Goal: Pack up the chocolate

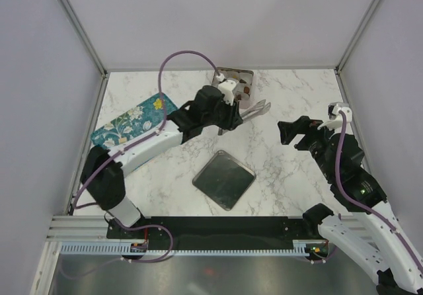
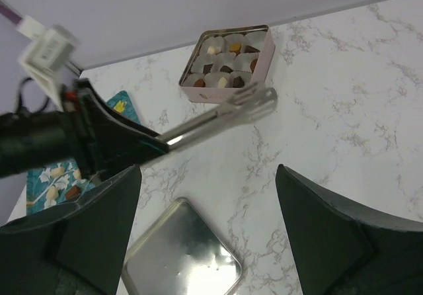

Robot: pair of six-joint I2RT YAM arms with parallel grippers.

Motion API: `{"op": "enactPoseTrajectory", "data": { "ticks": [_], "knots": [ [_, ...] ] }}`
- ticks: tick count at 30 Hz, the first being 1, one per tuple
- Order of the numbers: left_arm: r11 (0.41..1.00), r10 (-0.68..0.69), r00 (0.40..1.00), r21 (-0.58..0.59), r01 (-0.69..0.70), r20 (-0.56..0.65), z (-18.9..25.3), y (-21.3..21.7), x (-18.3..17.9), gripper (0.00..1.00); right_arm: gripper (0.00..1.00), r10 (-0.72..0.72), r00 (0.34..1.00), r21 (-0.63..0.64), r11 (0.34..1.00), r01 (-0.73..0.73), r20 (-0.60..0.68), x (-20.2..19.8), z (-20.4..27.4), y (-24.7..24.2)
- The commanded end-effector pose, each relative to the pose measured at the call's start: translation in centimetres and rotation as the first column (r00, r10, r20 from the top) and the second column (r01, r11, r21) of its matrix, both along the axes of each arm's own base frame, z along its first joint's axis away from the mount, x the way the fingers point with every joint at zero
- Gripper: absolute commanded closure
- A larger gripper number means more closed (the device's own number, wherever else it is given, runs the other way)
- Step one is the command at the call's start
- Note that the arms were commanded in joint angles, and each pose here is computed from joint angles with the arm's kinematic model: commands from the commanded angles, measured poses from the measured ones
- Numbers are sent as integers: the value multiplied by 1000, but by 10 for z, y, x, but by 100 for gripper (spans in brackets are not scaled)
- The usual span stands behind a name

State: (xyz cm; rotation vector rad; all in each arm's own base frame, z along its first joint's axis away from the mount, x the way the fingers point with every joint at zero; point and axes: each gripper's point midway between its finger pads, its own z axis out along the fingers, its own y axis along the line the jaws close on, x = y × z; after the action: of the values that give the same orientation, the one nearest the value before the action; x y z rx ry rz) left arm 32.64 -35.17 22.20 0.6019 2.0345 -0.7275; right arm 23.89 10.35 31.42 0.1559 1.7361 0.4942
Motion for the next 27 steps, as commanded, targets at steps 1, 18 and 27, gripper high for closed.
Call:
{"op": "enactPoseTrajectory", "data": {
  "ticks": [1, 18, 27],
  "knots": [
    [992, 59, 998, -109, -61, -22, -6, -59, 8, 58, 9, -63, 995, 22, 998, 62, 72, 0, 31, -13],
    [953, 220, 966, -180, -242, -134, -94, -168, 37, 47, 9, -84, 990, 43, 996, 80, 114, -14, 36, -25],
    [945, 285, 955, -142, -294, -80, -116, -173, 52, 39, 9, -96, 988, 27, 995, 93, 125, -20, 39, -32]
  ]
}}
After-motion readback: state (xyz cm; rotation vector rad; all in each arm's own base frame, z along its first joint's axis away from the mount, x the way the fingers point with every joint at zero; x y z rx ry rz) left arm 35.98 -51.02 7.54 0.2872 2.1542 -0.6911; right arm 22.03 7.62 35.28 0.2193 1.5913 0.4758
